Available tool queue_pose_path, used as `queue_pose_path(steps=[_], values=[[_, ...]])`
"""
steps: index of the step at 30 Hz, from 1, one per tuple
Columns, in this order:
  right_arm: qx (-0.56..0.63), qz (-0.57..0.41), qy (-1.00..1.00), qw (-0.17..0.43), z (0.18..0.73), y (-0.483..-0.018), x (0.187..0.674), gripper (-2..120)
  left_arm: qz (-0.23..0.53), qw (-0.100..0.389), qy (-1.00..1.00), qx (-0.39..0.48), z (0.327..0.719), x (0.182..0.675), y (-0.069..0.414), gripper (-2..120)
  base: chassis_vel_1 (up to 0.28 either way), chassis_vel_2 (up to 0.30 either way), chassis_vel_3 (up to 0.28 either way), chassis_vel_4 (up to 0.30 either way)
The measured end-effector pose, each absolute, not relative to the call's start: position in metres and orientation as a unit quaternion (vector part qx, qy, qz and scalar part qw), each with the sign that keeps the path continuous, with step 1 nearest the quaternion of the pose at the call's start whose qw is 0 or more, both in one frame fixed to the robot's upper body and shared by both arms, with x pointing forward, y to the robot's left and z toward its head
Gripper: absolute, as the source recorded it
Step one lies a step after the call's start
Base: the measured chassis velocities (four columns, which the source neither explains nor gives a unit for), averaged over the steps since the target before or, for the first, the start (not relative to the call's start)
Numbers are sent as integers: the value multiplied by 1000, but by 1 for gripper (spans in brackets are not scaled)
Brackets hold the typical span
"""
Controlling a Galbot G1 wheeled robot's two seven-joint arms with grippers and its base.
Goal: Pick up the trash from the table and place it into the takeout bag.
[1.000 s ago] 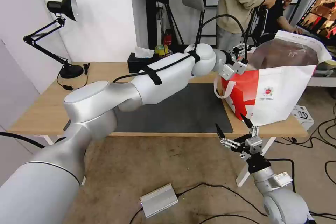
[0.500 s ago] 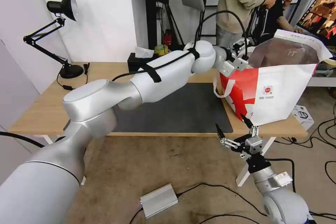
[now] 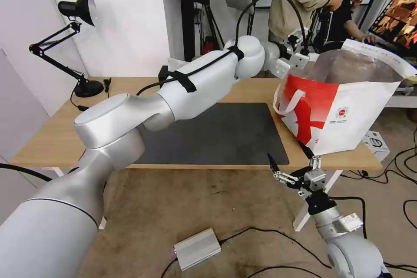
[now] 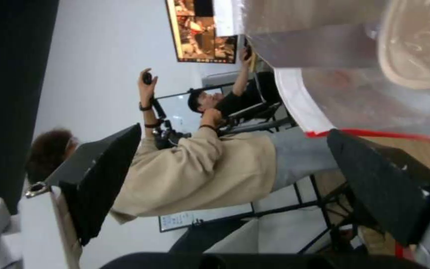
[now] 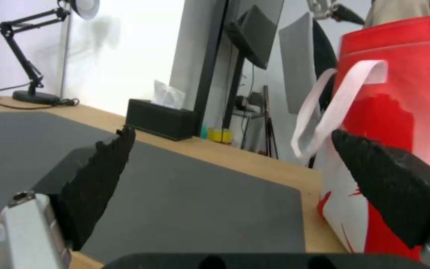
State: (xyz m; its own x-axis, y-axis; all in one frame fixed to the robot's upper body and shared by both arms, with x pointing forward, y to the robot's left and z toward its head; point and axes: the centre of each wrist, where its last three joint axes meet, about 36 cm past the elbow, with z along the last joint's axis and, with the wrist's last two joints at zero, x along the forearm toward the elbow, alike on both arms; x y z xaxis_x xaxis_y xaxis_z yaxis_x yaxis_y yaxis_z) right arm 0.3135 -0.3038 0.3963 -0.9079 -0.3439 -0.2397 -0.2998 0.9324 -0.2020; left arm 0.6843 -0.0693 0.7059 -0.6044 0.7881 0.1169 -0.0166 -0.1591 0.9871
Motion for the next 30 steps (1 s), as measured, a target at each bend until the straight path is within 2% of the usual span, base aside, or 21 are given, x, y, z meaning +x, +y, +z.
queue_pose_path(steps=[4, 8, 10, 12, 13, 16, 22, 30], values=[[-165, -81, 973, 137, 396, -304, 314, 100, 656, 293, 608, 339, 711, 686, -67, 100, 0, 0, 0, 0], [-165, -81, 973, 137, 396, -304, 314, 100, 579, 275, 680, 356, 716, 682, -68, 100, 0, 0, 0, 0], [-165, -81, 973, 137, 396, -304, 314, 100, 564, 272, 693, 359, 716, 682, -68, 100, 0, 0, 0, 0], [-165, -81, 973, 137, 396, -304, 314, 100, 496, 253, 743, 371, 714, 680, -66, 100, 0, 0, 0, 0], [-165, -81, 973, 137, 396, -304, 314, 100, 496, 253, 743, 371, 714, 680, -66, 100, 0, 0, 0, 0], [-165, -80, 973, 137, 396, -304, 314, 100, 423, 233, 793, 373, 707, 675, -63, 100, 0, 0, 0, 0], [-165, -81, 973, 137, 396, -304, 314, 100, 327, 201, 849, 364, 693, 671, -47, 100, 0, 0, 0, 0], [-165, -81, 973, 137, 396, -304, 314, 100, 252, 166, 886, 353, 686, 667, -29, 100, 0, 0, 0, 0]])
